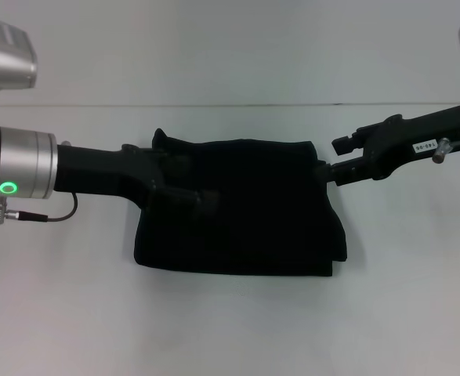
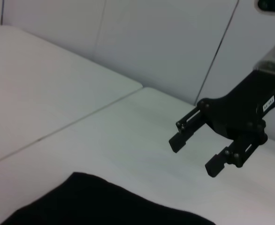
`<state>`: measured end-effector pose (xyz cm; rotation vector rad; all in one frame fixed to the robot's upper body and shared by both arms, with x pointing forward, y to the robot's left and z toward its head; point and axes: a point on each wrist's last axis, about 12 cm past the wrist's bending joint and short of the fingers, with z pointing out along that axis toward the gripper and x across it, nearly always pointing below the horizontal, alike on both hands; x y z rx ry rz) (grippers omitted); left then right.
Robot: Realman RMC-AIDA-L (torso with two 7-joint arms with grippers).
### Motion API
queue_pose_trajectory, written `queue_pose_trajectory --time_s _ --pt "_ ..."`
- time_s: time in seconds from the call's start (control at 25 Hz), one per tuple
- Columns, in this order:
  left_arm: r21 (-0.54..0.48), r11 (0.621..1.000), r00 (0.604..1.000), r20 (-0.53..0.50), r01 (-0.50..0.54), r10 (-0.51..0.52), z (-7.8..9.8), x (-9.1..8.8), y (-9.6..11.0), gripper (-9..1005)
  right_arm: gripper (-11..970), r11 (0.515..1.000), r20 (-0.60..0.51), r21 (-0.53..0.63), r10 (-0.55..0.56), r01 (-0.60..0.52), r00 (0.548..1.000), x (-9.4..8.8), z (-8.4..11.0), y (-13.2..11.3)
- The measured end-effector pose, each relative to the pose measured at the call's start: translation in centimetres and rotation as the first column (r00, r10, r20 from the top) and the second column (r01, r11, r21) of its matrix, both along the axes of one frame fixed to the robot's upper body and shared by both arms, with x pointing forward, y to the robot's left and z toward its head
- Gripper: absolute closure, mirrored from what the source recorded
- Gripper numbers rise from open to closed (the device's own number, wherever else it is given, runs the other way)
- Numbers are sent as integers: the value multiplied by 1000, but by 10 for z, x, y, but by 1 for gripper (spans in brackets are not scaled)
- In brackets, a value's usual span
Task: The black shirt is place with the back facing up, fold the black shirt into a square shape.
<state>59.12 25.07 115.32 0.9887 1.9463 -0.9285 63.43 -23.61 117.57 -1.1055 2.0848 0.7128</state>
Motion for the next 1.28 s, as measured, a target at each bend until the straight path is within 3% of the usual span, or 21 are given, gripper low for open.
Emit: queue_pose_trajectory --time_s 0.6,1.28 --pt "91 995 998 -34 47 -44 -4 0 -4 36 226 1000 -19 -22 16 -17 1000 -1 -3 6" --pt "97 994 998 -36 48 -44 -5 0 -3 36 228 1000 -29 -16 22 -22 999 -3 -4 7"
